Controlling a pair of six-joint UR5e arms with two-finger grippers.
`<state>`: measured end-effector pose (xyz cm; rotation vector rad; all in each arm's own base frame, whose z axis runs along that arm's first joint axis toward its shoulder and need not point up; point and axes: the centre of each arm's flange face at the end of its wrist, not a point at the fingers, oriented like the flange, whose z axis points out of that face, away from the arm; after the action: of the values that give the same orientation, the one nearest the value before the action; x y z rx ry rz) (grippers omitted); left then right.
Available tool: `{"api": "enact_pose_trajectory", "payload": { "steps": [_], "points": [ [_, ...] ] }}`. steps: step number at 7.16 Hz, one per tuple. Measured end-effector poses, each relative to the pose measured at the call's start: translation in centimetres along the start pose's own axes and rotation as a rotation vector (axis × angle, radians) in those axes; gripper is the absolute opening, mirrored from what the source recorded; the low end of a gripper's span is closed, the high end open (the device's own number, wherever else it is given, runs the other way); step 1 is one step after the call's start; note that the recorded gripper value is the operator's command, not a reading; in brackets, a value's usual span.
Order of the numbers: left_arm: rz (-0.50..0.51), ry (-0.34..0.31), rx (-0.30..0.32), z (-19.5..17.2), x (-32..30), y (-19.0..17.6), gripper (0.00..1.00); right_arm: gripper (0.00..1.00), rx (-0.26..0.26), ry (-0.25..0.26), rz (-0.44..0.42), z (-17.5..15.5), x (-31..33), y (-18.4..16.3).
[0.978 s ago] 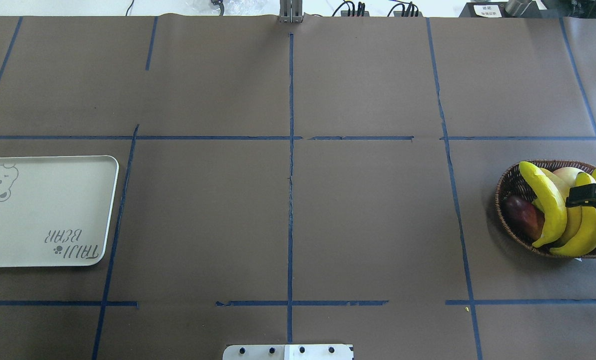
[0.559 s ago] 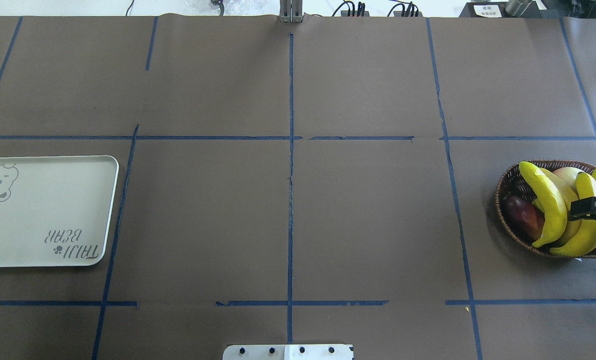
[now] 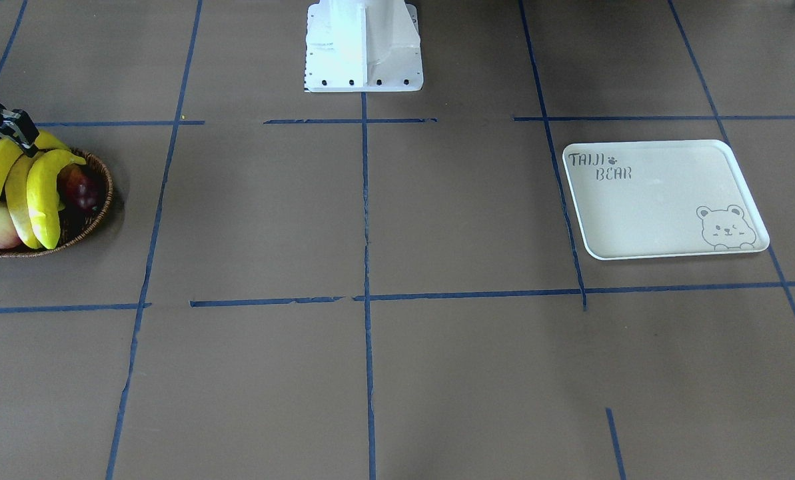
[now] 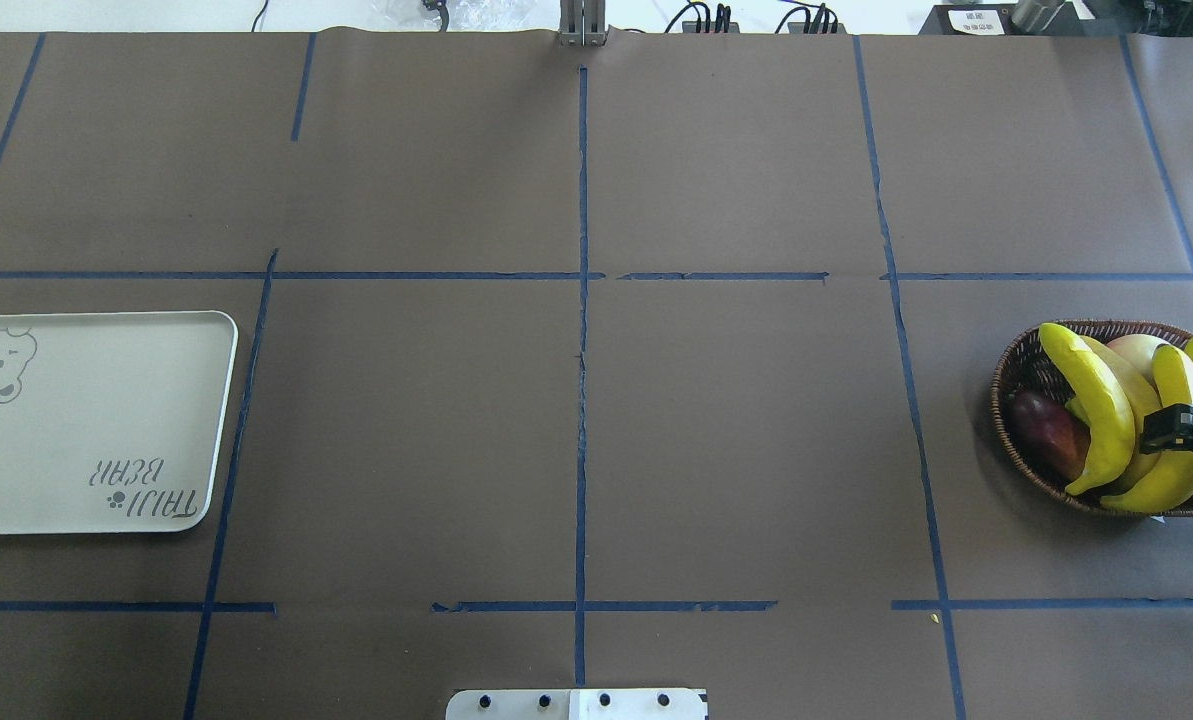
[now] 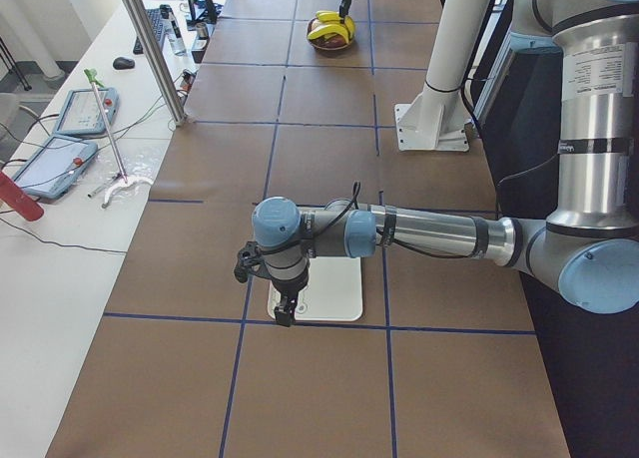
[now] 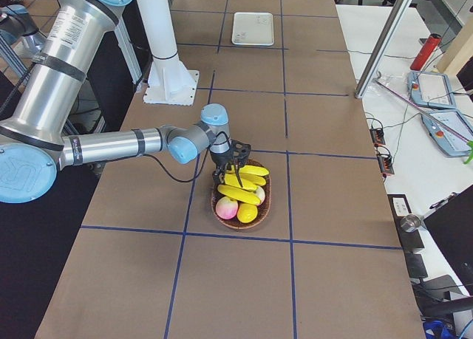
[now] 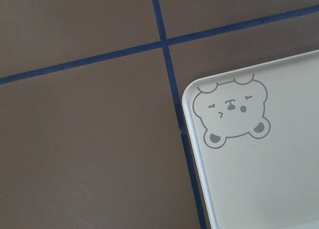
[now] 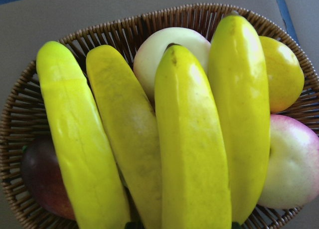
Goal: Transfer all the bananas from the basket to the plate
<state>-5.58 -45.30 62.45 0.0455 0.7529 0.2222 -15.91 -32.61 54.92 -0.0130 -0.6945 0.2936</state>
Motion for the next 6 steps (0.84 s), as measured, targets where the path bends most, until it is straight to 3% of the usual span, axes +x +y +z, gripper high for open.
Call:
{"api": "enact_pose_trajectory", "payload": {
  "steps": [2,6],
  "points": [
    [0.0,0.0,0.0,0.0,0.0,0.0,1.0,0.06,-0.004,0.005,0.0,0.2,0.1,0.0],
    [0.001,0.0,0.001,0.0,0.0,0.0,1.0,0.0,0.011,-0.003,-0.017,-0.9,0.4,0.0]
  ]
}}
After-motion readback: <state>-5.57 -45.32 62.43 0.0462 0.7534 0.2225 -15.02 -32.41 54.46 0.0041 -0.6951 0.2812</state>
